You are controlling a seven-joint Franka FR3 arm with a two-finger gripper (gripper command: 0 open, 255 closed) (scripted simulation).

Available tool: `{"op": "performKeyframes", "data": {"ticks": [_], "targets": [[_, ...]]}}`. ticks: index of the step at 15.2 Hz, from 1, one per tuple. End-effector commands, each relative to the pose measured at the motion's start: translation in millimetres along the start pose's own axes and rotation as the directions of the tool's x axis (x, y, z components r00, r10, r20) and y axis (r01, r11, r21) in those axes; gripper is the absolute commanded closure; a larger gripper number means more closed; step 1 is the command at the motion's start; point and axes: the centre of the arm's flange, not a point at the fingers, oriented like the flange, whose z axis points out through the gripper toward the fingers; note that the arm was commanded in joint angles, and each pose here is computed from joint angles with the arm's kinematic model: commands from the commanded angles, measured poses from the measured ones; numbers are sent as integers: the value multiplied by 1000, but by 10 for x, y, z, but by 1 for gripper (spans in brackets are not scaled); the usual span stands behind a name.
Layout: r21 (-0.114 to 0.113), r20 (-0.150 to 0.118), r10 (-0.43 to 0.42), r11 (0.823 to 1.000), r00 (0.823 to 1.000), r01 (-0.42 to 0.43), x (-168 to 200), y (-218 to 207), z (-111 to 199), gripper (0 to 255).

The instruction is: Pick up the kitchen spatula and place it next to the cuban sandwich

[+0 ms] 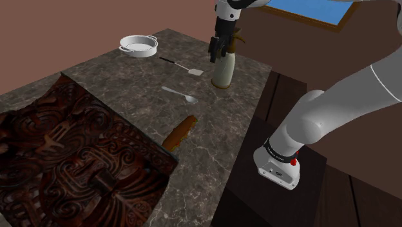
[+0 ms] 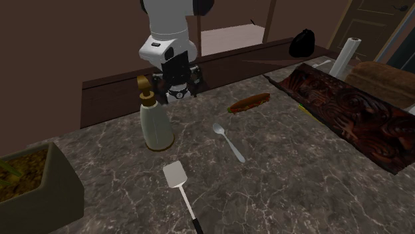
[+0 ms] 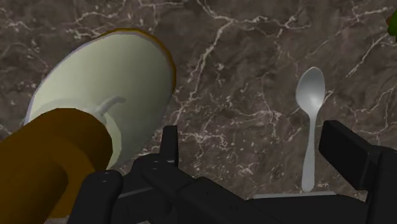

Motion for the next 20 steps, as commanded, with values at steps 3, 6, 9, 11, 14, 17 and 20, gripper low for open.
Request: {"op": "performKeyframes", "data": {"ticks": [3,6,9,11,14,17,20], "targets": [[-6,-19,-24,1000,1000,24,451,120,238,0],[-10,-32,-42,999,999,42,780,214,395,0],[-15,-46,-61,998,997,60,1112,303,548,0],[-18,-55,-73,997,996,72,1336,360,647,0],[-22,-68,-91,996,994,89,1674,440,792,0],[-28,-81,-109,994,991,107,2015,514,932,0],[-33,-94,-127,992,987,124,2360,583,1067,0]]}}
